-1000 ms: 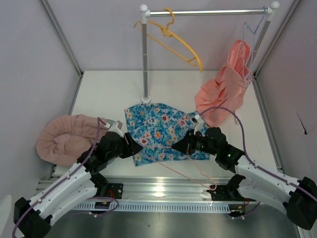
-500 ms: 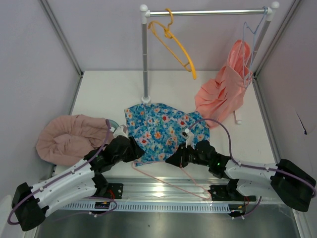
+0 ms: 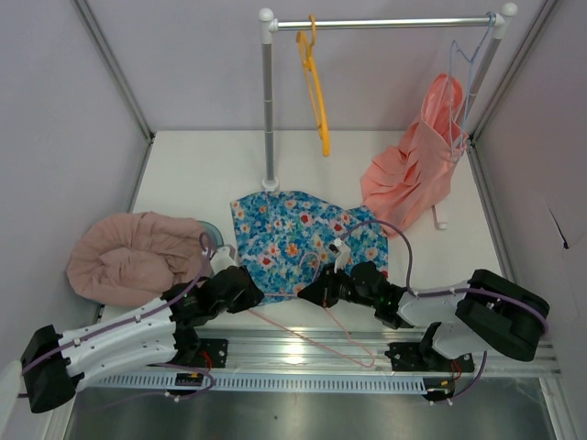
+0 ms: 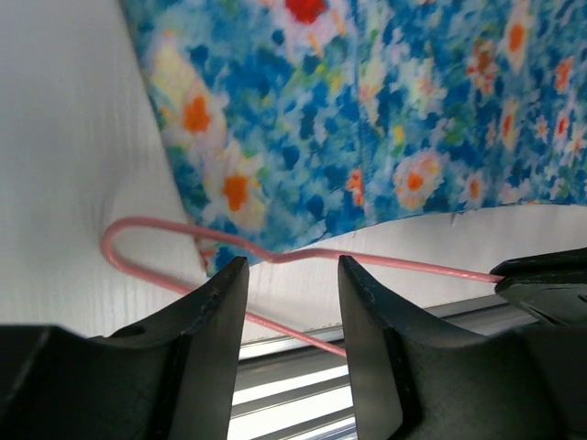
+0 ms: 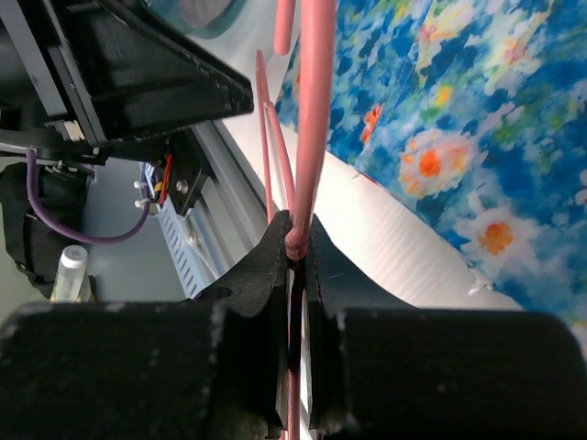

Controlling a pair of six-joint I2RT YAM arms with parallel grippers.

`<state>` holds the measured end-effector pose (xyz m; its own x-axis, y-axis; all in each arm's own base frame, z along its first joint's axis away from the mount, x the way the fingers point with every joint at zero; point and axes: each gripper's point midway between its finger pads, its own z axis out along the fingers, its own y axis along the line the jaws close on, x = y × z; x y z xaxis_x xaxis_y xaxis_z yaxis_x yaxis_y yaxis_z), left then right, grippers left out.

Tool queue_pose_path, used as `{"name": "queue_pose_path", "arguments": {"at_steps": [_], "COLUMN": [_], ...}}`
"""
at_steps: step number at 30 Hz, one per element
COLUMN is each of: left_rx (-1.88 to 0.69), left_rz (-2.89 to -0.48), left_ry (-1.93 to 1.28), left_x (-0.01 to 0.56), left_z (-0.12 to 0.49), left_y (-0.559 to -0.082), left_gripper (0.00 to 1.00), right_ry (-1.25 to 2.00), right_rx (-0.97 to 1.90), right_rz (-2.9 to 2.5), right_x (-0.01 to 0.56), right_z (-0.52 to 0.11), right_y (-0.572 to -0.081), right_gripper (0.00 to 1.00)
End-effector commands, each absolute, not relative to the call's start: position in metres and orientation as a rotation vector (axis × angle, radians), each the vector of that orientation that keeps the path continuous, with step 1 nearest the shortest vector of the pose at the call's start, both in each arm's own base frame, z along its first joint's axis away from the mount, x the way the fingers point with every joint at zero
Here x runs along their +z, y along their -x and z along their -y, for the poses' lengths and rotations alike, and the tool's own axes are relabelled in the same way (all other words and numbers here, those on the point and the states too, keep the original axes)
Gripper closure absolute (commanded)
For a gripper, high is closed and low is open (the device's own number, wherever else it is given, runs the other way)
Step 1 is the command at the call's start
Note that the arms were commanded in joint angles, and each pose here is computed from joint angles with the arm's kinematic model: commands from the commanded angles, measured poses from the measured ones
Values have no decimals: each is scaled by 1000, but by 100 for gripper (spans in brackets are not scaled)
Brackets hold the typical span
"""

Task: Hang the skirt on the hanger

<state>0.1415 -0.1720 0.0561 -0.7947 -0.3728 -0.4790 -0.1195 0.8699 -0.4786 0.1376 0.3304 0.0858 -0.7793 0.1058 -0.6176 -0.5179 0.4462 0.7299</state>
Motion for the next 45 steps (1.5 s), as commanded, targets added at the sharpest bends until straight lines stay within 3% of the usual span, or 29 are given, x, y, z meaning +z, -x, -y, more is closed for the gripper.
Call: {"name": "queue_pose_path", "arguments": {"at_steps": [1, 22, 24, 28, 31, 45], "left_rx": [-514, -350, -358, -350, -358, -500], "left_rz": [-2460, -2499, -2496, -2504, -2499, -2496], "left_ry": [452, 422, 403, 348, 280, 153], "left_x": [45, 15, 18, 22, 36, 117], "left_z": [161, 157, 162, 169, 176, 172], "left_y": [-138, -140, -143, -147, -151, -144], "left_gripper": [53, 48, 53, 82, 99, 100], "right_ry": [341, 349, 351, 354, 357, 283], "right_rx": [1296, 1254, 1239, 1208, 1184, 892], "right_rz": [-2045, -2097, -2099, -2098, -2098, -2110], "right_x": [85, 59, 57, 55, 54, 43], "right_z": [-335, -337, -336, -333, -332, -289], "right_y": [-152, -153, -154, -157, -159, -196], "right_gripper": [100, 100, 100, 100, 100, 100]}}
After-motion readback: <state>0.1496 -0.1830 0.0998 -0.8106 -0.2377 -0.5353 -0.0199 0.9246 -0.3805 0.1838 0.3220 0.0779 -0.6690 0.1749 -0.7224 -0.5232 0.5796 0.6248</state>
